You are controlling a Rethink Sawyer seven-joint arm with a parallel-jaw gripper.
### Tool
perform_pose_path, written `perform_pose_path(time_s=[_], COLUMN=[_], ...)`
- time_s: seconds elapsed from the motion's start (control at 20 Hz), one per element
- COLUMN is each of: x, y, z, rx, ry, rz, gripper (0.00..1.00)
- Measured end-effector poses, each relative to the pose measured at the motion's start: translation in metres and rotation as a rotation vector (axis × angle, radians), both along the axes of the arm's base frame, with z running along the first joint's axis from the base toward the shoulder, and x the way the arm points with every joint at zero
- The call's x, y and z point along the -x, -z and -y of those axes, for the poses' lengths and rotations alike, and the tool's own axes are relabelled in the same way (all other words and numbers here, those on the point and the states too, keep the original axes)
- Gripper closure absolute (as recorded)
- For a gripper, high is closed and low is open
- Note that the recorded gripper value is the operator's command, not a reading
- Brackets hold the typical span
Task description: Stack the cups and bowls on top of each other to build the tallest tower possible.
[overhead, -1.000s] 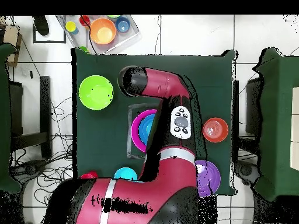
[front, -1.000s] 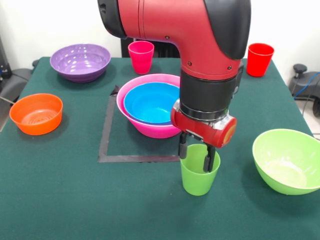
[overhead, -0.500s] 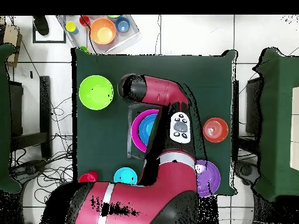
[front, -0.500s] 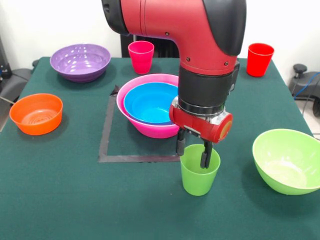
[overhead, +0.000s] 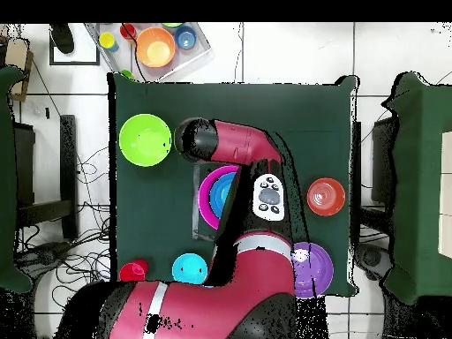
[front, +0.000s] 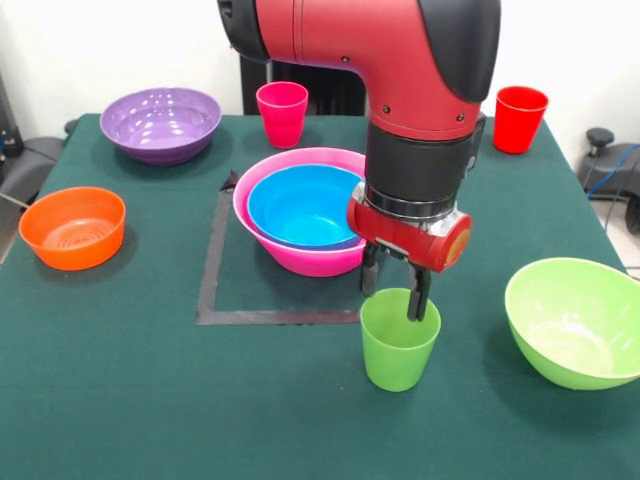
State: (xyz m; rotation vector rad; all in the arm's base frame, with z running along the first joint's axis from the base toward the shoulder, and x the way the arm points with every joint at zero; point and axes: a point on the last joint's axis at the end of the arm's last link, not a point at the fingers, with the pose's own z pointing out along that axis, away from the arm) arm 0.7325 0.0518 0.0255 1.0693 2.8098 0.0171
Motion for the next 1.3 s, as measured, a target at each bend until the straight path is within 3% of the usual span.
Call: perform_pose_path(time_s=[0.3,0.95,1.3], x=[0.008,0.003,0.006], y=[0.007,0.017,0.028], z=[0.000,0.020,0.021], rx=[-0.001,0.010,0.011], ry=[0.003,0.028,0.030], rz=[-0.012,0.058,0.058], gripper=[0.00,0.00,0.00])
